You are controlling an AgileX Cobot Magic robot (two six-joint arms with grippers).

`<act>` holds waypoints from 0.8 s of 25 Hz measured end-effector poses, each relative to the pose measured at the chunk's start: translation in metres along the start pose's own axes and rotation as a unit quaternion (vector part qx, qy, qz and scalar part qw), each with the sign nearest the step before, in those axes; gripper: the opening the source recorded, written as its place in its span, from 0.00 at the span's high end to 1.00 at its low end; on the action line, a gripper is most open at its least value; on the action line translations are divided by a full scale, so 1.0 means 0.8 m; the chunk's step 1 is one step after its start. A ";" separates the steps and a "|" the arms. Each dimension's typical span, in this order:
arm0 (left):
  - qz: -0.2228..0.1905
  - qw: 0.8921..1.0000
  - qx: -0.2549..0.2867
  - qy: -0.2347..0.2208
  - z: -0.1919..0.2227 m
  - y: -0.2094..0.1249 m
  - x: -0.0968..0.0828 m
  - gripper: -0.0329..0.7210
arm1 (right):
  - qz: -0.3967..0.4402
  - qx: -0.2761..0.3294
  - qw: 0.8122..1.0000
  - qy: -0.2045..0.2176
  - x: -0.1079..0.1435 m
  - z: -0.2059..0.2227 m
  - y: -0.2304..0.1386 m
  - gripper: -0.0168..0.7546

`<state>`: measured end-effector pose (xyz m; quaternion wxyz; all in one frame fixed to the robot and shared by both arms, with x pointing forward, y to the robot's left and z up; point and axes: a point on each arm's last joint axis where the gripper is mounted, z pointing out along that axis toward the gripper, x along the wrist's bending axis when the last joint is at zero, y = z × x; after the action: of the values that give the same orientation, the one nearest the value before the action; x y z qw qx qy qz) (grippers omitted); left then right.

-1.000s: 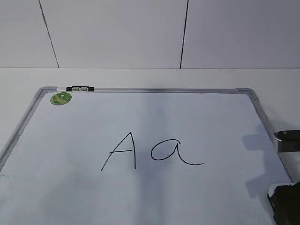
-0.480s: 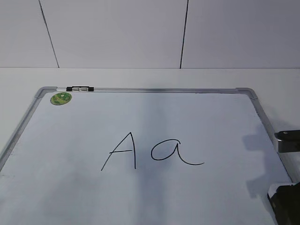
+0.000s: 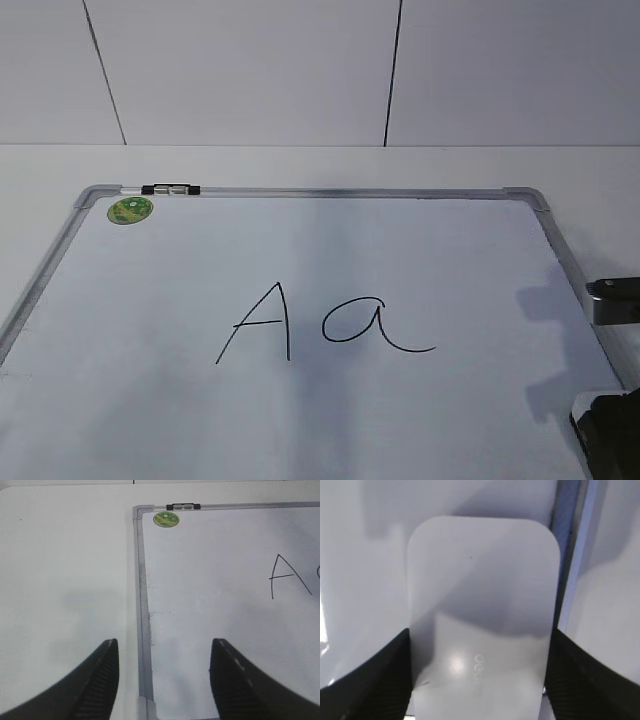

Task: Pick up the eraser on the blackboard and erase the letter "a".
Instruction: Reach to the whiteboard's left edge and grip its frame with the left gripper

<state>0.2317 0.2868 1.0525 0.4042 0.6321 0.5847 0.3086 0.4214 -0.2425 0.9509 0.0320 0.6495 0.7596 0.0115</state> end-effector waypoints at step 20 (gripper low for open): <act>0.000 1.000 0.000 0.000 0.000 0.000 0.000 0.38 | 0.004 0.023 1.000 -0.007 0.001 -0.029 0.016 0.26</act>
<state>0.2317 0.2868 1.0525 0.4042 0.6321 0.5847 0.3086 0.4322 -0.2394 0.9750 0.0219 0.6530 0.7570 -0.0105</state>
